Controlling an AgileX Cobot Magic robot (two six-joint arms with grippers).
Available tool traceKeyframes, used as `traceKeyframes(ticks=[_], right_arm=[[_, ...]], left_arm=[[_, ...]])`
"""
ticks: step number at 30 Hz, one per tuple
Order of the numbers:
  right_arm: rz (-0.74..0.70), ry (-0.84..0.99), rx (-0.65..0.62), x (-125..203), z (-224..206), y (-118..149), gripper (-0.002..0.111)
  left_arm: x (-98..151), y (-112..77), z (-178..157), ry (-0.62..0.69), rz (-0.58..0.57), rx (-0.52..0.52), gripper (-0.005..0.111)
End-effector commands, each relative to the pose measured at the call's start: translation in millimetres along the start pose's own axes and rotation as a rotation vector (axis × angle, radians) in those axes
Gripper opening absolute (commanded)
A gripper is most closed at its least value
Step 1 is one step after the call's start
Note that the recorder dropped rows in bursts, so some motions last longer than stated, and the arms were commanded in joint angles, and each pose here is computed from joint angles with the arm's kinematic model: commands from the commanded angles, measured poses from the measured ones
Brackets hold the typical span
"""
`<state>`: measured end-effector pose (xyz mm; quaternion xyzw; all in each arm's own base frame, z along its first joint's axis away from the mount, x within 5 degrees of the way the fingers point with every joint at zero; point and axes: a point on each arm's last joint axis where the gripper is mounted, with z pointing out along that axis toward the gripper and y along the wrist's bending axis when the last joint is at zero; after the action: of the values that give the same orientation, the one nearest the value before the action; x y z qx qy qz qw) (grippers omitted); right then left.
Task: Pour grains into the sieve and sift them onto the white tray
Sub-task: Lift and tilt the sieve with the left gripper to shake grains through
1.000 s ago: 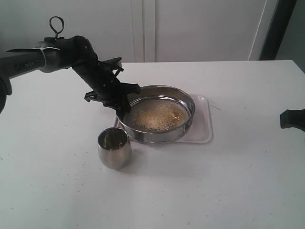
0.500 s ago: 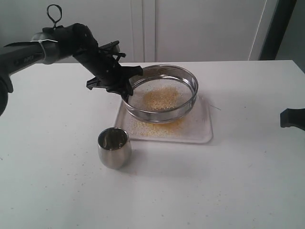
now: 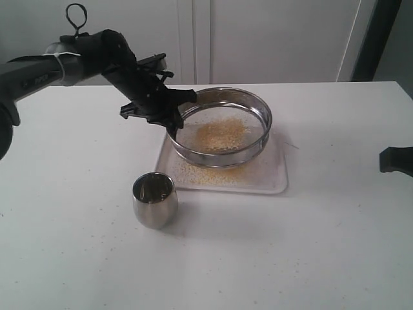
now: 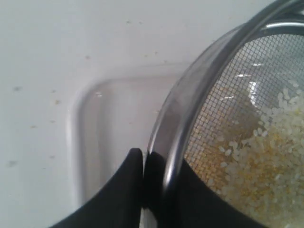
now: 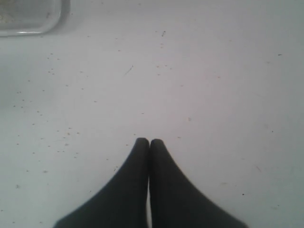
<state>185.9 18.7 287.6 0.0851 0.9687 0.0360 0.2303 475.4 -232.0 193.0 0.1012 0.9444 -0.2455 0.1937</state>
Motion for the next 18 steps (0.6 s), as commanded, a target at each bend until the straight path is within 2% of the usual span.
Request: traceKeyframes(ticks=[1,4,8,11,14,16,18], right_arm=[[0.011,-0.009,0.005,0.2,-1.0,-2.5,0.000],[0.011,-0.009,0.005,0.2,-1.0,-2.5,0.000],[0.011,-0.009,0.005,0.2,-1.0,-2.5,0.000],[0.011,-0.009,0.005,0.2,-1.0,-2.5,0.000],[0.011,-0.009,0.005,0.2,-1.0,-2.5,0.000],[0.011,-0.009,0.005,0.2,-1.0,-2.5,0.000],[0.011,-0.009,0.005,0.2,-1.0,-2.5,0.000]], left_arm=[[-4.6,-19.3,-14.3,-0.015,-0.065,0.138,0.000],[-6.4,-11.0,-20.0,-0.002,-0.023,0.168,0.000],[-8.5,8.3,-26.9,0.028,-0.057,0.169,0.000],[-13.2,-0.8,-29.0,-0.020,-0.073,0.274,0.000],[-9.6,-10.4,-22.6,-0.016,-0.020,0.275,0.000],[-6.4,-8.0,-18.9,0.013,-0.012,0.265,0.000],[-4.7,4.1,-15.1,0.045,-0.037,0.262,0.000]])
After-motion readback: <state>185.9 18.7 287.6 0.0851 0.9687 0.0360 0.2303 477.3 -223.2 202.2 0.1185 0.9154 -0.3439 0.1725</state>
